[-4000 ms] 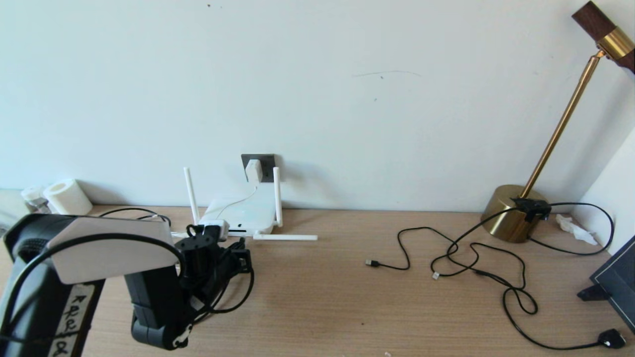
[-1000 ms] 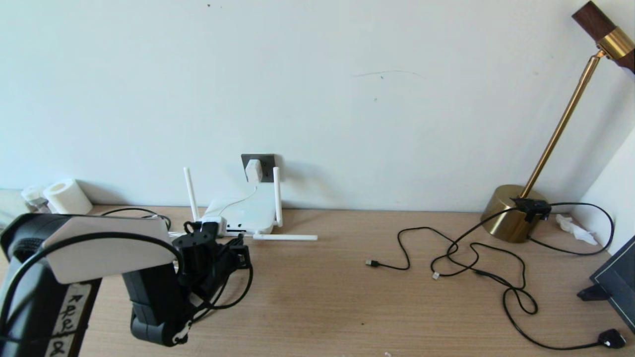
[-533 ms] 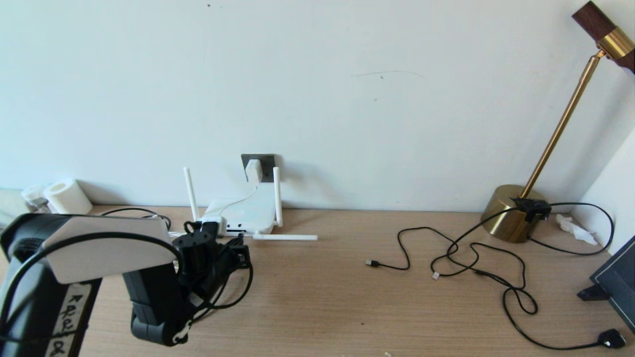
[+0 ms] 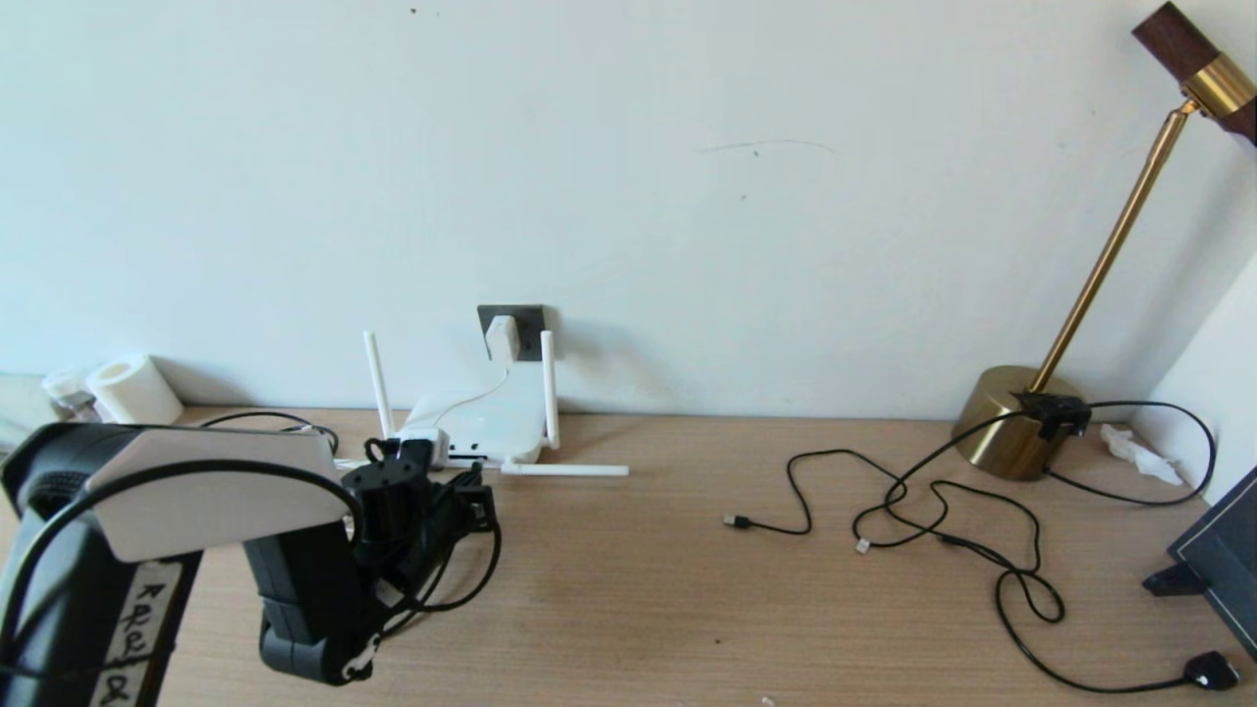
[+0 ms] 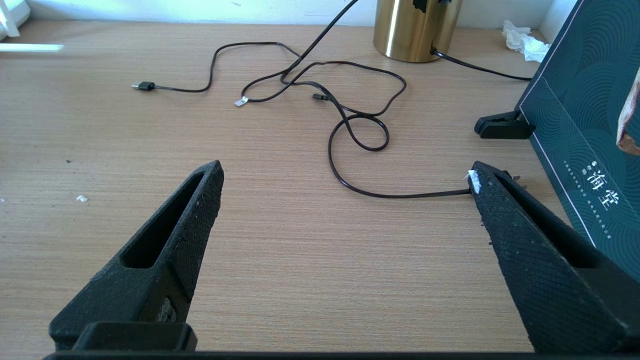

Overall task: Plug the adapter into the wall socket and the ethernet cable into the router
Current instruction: Plug cable into router interface

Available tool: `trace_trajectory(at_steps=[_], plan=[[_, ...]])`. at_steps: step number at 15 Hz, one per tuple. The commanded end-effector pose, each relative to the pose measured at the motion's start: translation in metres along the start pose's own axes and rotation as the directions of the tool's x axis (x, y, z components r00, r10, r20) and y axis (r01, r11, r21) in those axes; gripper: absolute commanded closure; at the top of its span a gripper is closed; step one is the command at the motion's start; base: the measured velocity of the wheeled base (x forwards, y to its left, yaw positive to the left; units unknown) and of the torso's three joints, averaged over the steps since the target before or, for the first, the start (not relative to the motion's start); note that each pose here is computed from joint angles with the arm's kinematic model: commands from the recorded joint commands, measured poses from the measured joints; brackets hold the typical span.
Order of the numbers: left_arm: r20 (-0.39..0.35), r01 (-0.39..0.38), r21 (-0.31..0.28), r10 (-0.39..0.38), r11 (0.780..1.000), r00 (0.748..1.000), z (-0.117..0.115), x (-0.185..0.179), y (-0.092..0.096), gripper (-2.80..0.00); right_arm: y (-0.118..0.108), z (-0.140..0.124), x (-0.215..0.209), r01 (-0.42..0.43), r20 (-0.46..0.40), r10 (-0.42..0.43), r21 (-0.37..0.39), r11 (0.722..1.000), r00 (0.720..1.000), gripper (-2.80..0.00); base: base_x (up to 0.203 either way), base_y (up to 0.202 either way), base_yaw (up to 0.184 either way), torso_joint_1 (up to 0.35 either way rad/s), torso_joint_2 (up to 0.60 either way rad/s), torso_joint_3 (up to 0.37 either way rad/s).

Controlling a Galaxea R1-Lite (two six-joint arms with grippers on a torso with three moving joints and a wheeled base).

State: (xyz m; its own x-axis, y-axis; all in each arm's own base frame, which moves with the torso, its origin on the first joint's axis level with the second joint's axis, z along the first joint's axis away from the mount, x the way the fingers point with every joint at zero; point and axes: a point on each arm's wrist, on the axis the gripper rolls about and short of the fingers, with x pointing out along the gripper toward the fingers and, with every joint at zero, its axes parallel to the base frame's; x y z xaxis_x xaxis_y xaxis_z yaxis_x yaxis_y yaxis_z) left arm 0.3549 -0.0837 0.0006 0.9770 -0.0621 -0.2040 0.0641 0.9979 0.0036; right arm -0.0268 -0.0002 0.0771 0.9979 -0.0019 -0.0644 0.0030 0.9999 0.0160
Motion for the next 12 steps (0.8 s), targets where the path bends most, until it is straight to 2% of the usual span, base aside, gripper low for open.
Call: trace_trajectory(at_steps=[1,12], plan=[[0.007,-0.003,-0.002,0.003,1.0,1.0,0.0003,0.0002,0.0005,0.0,0.0,0.0,0.0001,0.0,-0.001,0.0,0.0,1.0,1.0,-2.8,0.0,0.0,0.0,0.0,0.0,0.0],[0.013,-0.004,-0.003,0.004,1.0,1.0,0.0025,-0.0002,0.0011,0.0,0.0,0.0,0.0001,0.0,-0.001,0.0,0.0,1.0,1.0,-2.8,0.0,0.0,0.0,0.0,0.0,0.0]])
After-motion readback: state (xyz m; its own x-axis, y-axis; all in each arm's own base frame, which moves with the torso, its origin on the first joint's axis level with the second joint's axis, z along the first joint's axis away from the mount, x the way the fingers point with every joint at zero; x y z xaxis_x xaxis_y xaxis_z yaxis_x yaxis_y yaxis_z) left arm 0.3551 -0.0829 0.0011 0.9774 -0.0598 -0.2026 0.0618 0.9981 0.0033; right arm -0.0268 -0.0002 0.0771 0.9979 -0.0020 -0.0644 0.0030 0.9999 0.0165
